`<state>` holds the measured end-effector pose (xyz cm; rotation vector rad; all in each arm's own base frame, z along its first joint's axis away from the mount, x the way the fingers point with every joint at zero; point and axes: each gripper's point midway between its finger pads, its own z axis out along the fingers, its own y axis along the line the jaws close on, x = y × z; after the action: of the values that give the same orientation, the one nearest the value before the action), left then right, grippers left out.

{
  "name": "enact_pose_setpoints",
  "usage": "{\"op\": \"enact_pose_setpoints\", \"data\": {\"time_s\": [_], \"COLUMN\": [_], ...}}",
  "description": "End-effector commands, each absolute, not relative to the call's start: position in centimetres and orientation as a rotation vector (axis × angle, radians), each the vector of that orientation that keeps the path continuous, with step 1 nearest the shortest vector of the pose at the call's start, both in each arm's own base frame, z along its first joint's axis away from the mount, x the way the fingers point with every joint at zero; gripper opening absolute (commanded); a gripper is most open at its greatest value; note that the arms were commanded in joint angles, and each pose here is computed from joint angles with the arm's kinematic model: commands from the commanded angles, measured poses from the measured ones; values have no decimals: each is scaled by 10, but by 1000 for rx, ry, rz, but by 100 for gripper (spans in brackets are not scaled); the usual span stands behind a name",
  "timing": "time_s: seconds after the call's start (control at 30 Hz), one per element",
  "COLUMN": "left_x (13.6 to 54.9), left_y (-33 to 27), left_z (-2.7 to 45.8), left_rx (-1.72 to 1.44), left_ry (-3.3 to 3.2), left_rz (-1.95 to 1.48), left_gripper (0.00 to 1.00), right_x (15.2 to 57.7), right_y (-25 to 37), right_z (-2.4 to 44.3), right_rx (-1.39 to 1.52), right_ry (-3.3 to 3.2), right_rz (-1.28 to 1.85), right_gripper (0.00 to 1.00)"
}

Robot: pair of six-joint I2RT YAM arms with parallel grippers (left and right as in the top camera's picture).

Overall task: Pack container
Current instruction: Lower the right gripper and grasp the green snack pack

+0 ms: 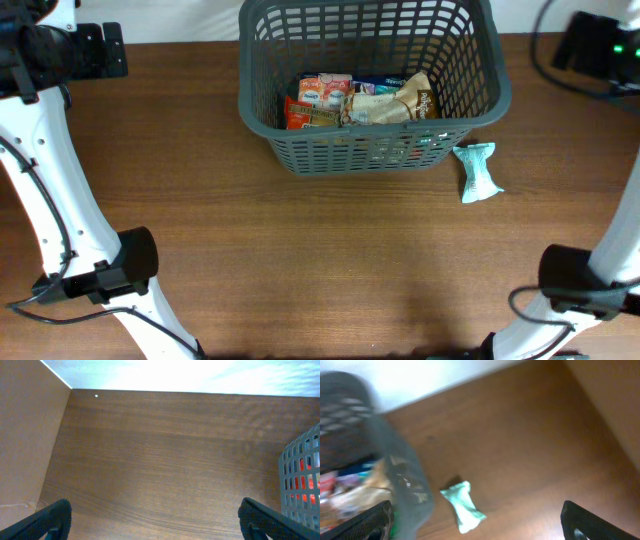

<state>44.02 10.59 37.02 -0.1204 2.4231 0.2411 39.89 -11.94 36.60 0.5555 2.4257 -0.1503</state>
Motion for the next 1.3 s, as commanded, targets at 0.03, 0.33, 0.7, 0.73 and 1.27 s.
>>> {"op": "enact_pose_setpoints", "data": {"time_s": [0.03,0.33,0.7,0.73,1.27], "left_x": [437,437,437,437,437], "left_y": [108,108,108,108,108], "left_z": [372,372,372,372,372], "left_rx": [-138,-138,-138,-138,-138], "left_ry": [2420,2420,2420,2420,2420], "left_rz": [247,247,247,247,247], "left_gripper": [99,99,99,99,99], "right_x": [404,415,413,412,386], "right_y": [-143,-149,-93,-86,-65], "right_z": [322,168,81,76,7], "right_rx": [657,713,378,336,294], "right_ry": [2529,2884,3001,3000,3022], "right_rz": [-116,-90,380,435,566], "right_gripper": [100,97,100,100,80]}}
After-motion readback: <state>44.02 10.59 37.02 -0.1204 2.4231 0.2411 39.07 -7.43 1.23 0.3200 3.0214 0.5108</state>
